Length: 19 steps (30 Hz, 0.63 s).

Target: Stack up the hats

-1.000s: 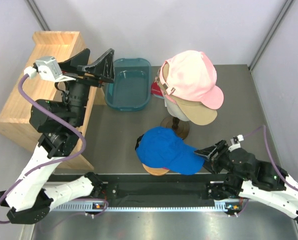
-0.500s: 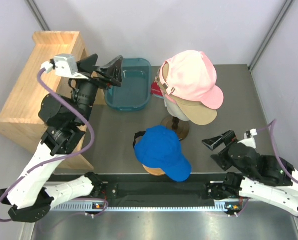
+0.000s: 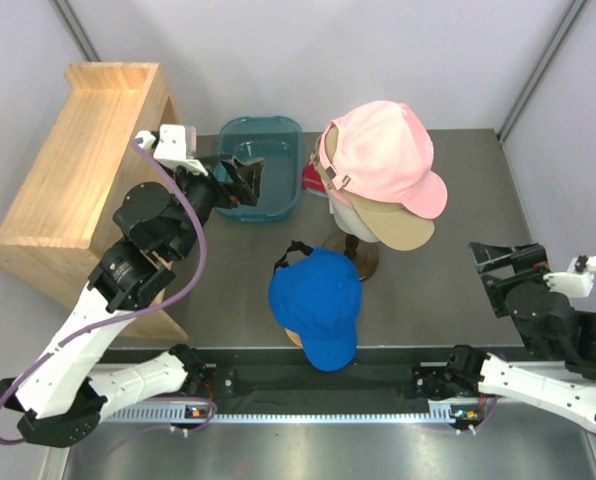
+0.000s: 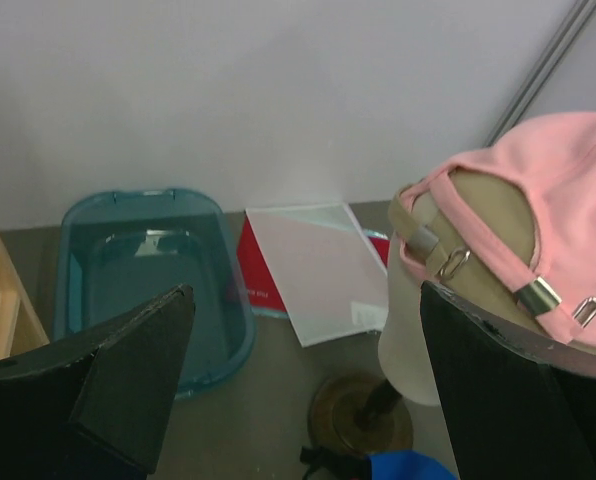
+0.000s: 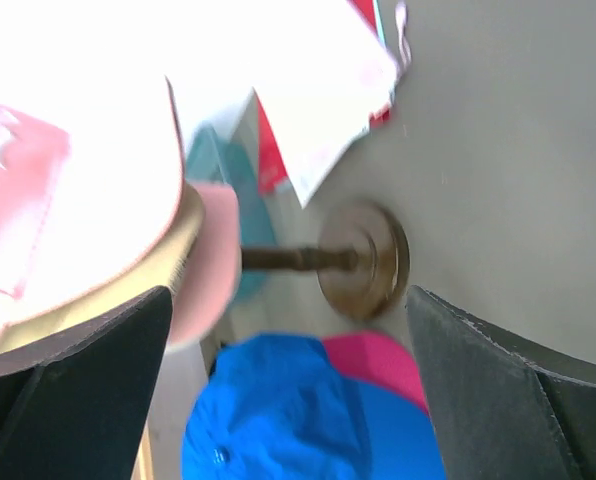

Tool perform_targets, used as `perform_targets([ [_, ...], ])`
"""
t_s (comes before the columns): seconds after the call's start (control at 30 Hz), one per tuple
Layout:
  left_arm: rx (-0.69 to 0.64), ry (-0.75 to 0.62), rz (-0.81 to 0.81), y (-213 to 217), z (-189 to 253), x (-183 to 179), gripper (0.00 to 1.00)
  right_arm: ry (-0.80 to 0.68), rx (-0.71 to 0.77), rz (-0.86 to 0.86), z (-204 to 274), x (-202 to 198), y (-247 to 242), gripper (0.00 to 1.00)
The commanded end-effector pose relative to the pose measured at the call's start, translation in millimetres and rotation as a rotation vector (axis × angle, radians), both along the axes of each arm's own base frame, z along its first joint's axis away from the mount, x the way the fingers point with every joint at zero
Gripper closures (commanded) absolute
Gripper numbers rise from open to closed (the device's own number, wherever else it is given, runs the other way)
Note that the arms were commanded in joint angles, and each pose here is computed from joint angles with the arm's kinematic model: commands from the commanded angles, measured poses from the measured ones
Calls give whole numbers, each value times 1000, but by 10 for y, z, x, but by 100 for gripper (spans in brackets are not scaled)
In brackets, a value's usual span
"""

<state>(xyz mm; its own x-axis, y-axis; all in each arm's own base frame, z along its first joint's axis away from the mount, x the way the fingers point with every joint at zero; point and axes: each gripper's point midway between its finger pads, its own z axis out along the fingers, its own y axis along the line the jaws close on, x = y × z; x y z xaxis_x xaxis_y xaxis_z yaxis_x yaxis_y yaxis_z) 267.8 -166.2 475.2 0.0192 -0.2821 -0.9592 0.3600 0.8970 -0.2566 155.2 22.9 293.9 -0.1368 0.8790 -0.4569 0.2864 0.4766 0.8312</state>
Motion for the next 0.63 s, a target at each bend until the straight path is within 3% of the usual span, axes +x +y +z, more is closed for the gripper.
perform_targets([
  [0.0, -24, 84, 29, 120, -170, -94, 2, -78, -111, -90, 178, 21, -335, 0],
  [0.6, 37, 71, 63, 228, -223, -110, 1, -115, -128, -134, 154, 86, -341, 0],
])
